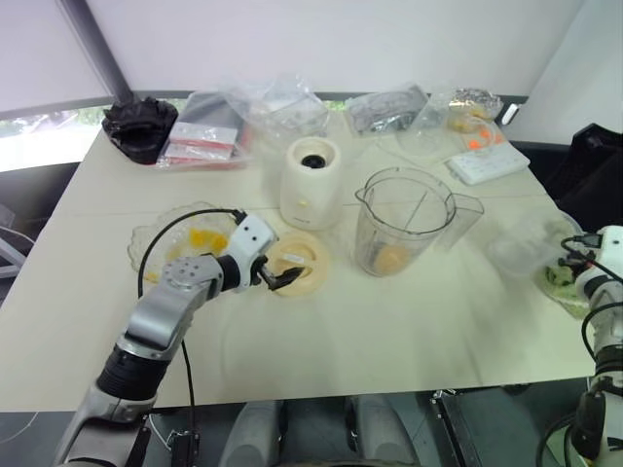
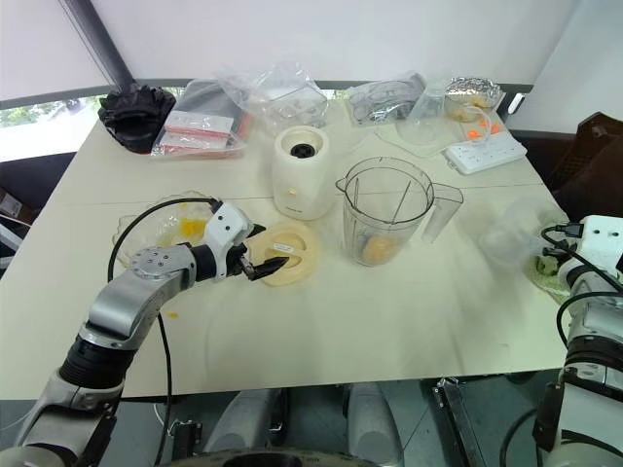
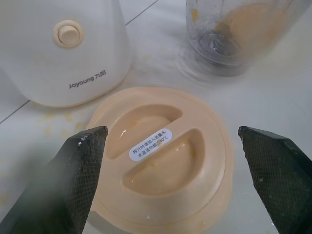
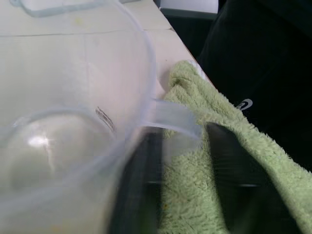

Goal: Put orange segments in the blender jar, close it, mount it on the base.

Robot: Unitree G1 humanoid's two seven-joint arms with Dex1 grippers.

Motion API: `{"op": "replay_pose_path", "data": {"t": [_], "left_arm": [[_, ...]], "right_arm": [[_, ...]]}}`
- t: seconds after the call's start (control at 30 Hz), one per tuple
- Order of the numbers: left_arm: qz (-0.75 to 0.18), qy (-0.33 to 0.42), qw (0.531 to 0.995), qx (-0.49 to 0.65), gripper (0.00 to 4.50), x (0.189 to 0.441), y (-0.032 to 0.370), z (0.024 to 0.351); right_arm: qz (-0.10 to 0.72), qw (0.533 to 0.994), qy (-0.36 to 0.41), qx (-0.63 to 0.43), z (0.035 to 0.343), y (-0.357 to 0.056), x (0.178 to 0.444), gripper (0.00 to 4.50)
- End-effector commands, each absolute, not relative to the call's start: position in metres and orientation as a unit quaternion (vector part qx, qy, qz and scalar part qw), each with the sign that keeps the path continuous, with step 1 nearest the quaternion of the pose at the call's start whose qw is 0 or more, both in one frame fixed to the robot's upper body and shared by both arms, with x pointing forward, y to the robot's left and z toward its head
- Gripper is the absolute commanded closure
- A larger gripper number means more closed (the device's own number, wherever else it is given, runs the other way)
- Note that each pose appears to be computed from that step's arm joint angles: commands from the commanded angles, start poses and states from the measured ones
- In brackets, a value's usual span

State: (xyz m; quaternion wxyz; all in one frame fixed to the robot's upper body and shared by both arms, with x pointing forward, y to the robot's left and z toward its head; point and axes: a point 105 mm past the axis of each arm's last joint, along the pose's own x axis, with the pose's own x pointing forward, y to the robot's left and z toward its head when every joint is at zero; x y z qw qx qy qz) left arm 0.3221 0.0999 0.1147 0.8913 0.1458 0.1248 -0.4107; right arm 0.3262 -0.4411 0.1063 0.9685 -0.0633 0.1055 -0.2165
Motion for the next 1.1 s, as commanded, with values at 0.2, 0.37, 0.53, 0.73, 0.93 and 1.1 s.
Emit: {"op": "replay_pose_path", "data": {"t": [0.2, 0.37, 0.53, 0.73, 0.93, 1.1], "left_arm": [[-0.409, 0.095, 0.894, 0.16, 0.0, 0.324, 0.099, 0.131], [-0.409, 0.094, 0.894, 0.16, 0.0, 0.325, 0.099, 0.13], [-0.411, 0.086, 0.895, 0.149, 0.0, 0.326, 0.097, 0.133], [-0.42, 0.071, 0.896, 0.128, 0.0, 0.324, 0.094, 0.135], [-0.455, 0.051, 0.882, 0.11, 0.0, 0.316, 0.086, 0.141], [-0.47, 0.043, 0.875, 0.107, 0.0, 0.314, 0.083, 0.143]], "right_arm": [[-0.221, 0.968, 0.102, -0.061, 0.108, -0.446, 0.323, 4.47], [-0.217, 0.972, 0.086, -0.033, 0.105, -0.439, 0.324, 4.47], [-0.233, 0.972, 0.012, -0.01, 0.12, -0.428, 0.327, 4.47], [-0.234, 0.971, -0.056, 0.008, 0.137, -0.41, 0.327, 4.47], [-0.235, 0.966, -0.107, 0.01, 0.16, -0.4, 0.324, 4.47], [-0.238, 0.963, -0.127, 0.009, 0.178, -0.4, 0.324, 4.47]]}}
